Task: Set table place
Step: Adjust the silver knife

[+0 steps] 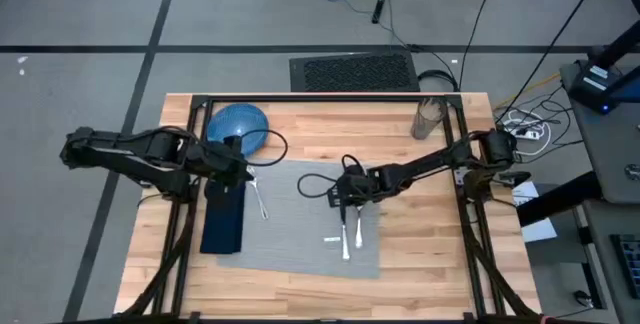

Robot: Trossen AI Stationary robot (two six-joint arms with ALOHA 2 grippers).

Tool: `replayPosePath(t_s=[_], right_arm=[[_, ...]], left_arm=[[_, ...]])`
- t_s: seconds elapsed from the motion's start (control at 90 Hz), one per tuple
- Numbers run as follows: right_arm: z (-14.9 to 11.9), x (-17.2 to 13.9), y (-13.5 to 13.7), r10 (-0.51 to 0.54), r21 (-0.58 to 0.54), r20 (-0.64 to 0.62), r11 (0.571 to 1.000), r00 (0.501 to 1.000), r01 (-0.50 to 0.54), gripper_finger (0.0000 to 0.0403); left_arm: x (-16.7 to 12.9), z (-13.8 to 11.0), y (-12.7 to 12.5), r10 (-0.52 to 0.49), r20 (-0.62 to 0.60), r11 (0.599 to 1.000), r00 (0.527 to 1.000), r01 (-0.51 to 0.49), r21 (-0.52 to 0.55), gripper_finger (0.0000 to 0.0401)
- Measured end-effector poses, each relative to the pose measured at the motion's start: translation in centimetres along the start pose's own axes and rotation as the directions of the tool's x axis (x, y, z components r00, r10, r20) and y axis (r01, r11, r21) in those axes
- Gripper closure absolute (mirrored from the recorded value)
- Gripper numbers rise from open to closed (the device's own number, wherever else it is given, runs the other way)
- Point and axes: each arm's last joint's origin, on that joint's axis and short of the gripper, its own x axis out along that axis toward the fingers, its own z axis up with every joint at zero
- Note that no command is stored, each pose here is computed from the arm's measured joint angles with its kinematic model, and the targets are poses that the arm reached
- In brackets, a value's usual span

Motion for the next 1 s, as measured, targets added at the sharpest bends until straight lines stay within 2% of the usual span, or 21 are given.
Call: replayPosePath(t_s=[0.211,0.389,0.489,1.0], right_arm=[[0.0,0.0,0.1,0.009,-0.005,-0.007,1.0,1.0,-0.009,0.0403],[-0.1,0.0,-0.6,-0.06,-0.008,-0.035,0.998,0.998,0.06,0.0403],[-0.2,0.0,-0.6,-0.064,-0.002,-0.036,0.998,0.997,0.064,0.0403],[-0.8,-0.1,0.3,0.026,-0.007,-0.024,1.0,0.999,-0.026,0.0403]], left_arm=[[0.0,0.0,0.0,0.0,0.0,1.0,1.0,0.0,0.0,0.0401],[0.0,0.0,0.0,0.0,0.0,1.0,1.0,0.0,0.0,0.0401],[0.0,0.0,0.0,0.0,0.0,1.0,1.0,0.0,0.0,0.0401],[0.0,0.0,0.0,0.0,-0.005,1.0,1.0,0.0,-0.001,0.0401]])
